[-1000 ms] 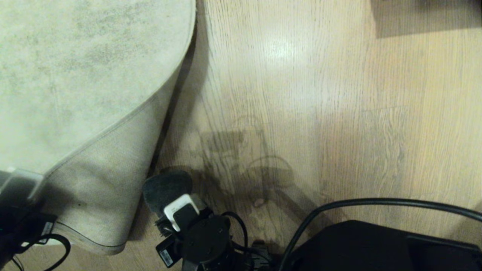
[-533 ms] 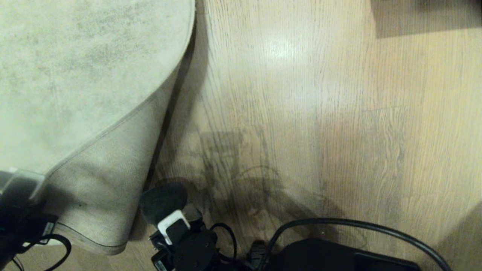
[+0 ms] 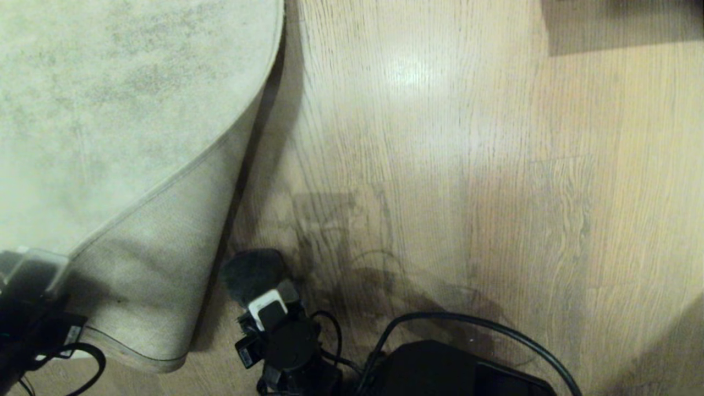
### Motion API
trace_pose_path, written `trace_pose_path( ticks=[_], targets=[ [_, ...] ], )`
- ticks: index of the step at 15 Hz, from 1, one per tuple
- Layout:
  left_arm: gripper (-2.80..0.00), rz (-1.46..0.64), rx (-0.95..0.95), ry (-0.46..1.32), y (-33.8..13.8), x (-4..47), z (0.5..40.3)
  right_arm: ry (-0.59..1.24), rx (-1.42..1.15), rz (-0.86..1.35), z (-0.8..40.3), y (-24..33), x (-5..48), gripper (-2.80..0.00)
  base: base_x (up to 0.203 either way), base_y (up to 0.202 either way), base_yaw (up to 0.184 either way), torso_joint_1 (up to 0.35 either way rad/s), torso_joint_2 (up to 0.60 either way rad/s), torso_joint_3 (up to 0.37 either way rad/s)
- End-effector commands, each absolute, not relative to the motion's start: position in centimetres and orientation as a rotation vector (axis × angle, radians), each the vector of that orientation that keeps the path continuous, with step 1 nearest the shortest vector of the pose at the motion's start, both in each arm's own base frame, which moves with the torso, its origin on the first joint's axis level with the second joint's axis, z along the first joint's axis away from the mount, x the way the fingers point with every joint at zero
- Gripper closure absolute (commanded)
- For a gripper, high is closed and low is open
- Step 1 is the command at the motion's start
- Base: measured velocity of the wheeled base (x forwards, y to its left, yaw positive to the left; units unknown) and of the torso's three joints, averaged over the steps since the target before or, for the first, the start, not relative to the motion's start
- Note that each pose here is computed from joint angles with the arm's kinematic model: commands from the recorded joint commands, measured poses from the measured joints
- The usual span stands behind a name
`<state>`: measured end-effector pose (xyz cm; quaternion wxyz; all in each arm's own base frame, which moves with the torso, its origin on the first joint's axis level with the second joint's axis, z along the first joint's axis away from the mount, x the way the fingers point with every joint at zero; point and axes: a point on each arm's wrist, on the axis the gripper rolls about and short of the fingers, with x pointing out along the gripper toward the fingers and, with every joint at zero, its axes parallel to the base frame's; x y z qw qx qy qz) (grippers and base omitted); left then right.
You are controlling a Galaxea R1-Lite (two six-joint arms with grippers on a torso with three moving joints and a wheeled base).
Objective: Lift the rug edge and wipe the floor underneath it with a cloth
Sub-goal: Wipe the floor under the carpet with a rag
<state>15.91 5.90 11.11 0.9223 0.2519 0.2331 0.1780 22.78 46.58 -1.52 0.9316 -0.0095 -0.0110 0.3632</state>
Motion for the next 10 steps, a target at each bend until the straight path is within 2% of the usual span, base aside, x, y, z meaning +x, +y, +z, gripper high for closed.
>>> trace_pose_path(
  ticks=[1, 10],
  targets=[
    [0.0, 0.366, 0.52, 0.481, 5.9, 16.0, 11.0, -0.014, -0.03, 0.709, -3.8, 45.8, 24.3, 0.0, 0.0, 0.0, 0.0, 0.0, 0.0, 0.0],
    [0.0, 0.362, 0.521, 0.487, 5.9, 16.1, 10.9, -0.036, -0.052, 0.543, -3.3, 41.0, 31.4, 0.0, 0.0, 0.0, 0.0, 0.0, 0.0, 0.0]
  ],
)
